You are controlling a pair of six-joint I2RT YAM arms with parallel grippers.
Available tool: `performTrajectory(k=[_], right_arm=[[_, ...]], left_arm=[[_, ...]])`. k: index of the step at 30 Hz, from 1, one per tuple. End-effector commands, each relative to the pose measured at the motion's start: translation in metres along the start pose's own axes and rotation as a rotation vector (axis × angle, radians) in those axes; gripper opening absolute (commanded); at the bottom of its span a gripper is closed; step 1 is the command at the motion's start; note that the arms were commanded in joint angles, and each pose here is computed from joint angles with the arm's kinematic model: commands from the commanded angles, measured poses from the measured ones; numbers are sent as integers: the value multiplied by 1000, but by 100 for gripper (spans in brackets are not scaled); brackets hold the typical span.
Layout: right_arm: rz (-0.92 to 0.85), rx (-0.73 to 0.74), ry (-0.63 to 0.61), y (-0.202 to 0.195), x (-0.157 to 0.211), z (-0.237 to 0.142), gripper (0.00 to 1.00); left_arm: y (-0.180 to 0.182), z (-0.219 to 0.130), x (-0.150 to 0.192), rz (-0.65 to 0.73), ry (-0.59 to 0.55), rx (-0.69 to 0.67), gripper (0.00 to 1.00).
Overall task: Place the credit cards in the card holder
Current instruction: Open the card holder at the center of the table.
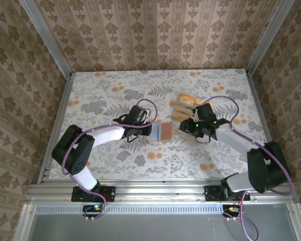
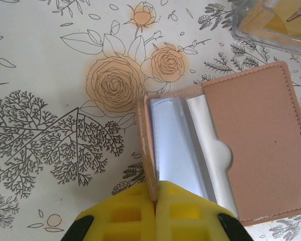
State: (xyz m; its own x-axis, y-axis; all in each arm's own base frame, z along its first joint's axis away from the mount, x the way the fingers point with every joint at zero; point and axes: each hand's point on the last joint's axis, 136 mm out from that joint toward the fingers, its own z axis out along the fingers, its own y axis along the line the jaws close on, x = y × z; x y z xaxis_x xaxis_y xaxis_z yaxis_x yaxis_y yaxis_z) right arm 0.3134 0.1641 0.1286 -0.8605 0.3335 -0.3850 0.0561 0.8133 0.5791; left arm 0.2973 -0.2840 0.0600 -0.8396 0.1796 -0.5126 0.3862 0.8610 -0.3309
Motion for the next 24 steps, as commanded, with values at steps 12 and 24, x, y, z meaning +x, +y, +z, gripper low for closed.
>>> performTrajectory(k=[12,24], right_arm=[[-53,-9,183,40,53,76,16],[-21,112,249,-12,83,116,14]], left_arm=[[-2,-14,-6,30,-8,-56,0],[-14,-24,-19,-37,-73,95,49]])
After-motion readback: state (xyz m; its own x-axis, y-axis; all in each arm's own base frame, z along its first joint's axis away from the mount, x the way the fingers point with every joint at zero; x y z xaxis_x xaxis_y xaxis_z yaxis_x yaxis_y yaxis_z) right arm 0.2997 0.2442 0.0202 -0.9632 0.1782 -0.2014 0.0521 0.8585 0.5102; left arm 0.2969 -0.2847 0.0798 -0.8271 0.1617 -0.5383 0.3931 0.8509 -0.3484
